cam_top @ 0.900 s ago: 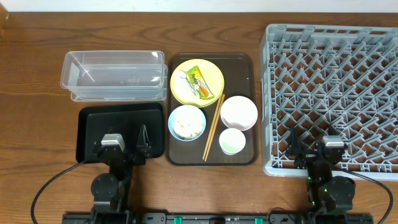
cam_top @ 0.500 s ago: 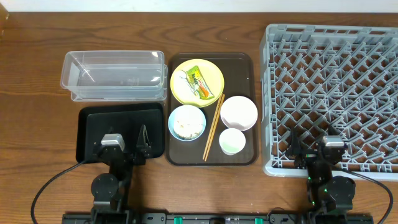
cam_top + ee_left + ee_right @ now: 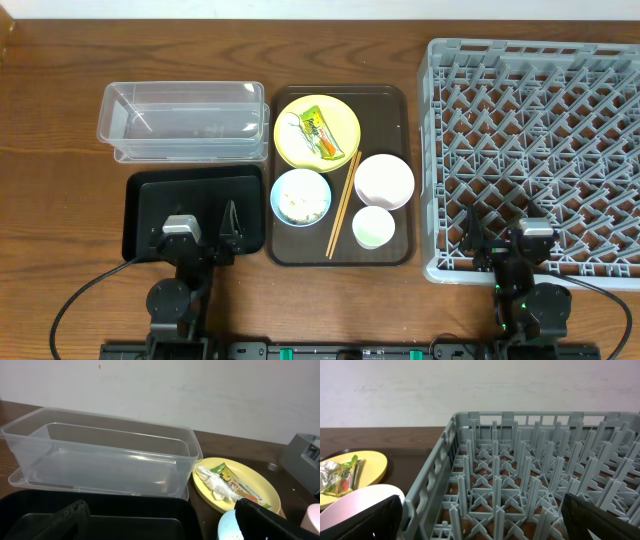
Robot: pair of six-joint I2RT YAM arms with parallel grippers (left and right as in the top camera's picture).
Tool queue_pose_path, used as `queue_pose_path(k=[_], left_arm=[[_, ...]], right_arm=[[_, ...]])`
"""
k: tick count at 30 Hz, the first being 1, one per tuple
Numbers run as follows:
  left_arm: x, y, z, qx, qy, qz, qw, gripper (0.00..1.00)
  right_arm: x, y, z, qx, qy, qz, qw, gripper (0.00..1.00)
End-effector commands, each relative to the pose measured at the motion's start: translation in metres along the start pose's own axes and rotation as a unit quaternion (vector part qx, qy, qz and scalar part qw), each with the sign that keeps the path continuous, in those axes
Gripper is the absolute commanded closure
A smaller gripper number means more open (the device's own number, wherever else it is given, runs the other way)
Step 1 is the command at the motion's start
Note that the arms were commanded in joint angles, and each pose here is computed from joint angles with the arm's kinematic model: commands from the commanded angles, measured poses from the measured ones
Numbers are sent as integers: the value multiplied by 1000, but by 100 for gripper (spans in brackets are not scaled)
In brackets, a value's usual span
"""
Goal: Sort waste into correct bins and load items into the dishwasher rack
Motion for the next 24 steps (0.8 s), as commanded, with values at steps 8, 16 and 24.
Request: queue_pose_path(k=[8, 16, 24], left_arm=[[0, -13, 4, -8, 8, 23, 1000, 5], [0, -12, 4, -8, 8, 22, 1000, 4], [-2, 4, 2, -2, 16, 65, 998, 5]], right_arm=[[0, -1, 1, 4, 1, 1, 1000, 1], [0, -1, -6, -25, -25, 0, 999, 1], [0, 14, -15, -41, -66, 28, 997, 1]])
Point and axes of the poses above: each gripper's point midway between its finger pads, its own x axis back along the fingers, its own z axis along the line the jaws close on, y = z × x, the point moved 3 cm from there along x, back along the fingers, and after that the axes turned 3 degrees about -x, right-handed, at the moved point
